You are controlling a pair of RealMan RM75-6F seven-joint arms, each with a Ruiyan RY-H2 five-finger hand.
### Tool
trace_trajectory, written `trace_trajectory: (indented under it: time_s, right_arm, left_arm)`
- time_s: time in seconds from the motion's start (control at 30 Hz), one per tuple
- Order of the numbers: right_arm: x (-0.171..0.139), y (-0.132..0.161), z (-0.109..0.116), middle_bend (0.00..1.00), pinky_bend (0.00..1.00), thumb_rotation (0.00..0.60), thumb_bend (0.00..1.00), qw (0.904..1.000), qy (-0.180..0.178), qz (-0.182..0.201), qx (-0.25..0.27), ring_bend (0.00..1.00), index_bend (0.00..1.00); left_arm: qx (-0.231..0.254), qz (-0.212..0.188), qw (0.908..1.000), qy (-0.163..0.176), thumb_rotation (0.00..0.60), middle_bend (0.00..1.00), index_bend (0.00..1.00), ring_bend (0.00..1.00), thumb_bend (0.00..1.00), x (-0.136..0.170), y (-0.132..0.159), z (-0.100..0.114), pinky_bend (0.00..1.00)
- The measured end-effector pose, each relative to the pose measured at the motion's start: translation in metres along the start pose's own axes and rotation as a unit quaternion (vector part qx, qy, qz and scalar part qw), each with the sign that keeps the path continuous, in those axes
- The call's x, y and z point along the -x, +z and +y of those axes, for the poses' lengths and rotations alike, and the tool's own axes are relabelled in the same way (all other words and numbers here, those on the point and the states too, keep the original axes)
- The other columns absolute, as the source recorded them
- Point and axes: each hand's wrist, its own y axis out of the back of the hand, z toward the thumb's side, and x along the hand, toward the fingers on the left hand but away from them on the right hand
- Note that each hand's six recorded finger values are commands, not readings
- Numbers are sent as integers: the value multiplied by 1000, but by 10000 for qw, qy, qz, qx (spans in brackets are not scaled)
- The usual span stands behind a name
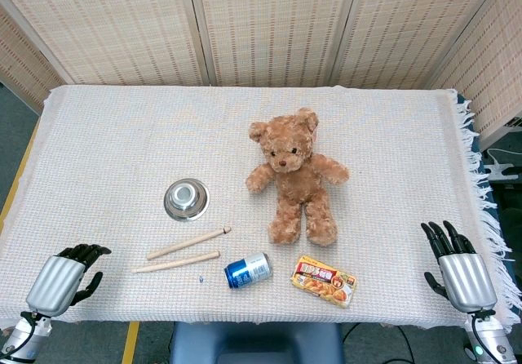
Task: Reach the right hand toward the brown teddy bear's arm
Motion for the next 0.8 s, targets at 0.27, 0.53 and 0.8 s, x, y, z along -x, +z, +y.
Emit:
trace_trajectory:
  time_s: [0.27, 0.53, 0.8]
  right_arm:
    - [1, 0, 0, 74, 206, 600, 141, 10000, -7, 41, 66, 0, 0]
    - [10, 11, 3, 114, 224, 600, 141, 9977, -189, 402, 508, 12, 33]
    - [51, 32, 3, 169, 252, 600, 142, 9880, -1070, 898, 651, 48, 102]
  left_arm:
    - [0, -13, 10000, 11, 600, 349, 321, 329, 437, 1, 2, 1, 493]
    - [-5, 4, 10000, -66, 600, 349, 322, 329, 438, -2, -1, -3, 493]
    - [39, 41, 10000, -4, 600, 350, 321, 330, 438, 0, -2, 1, 494]
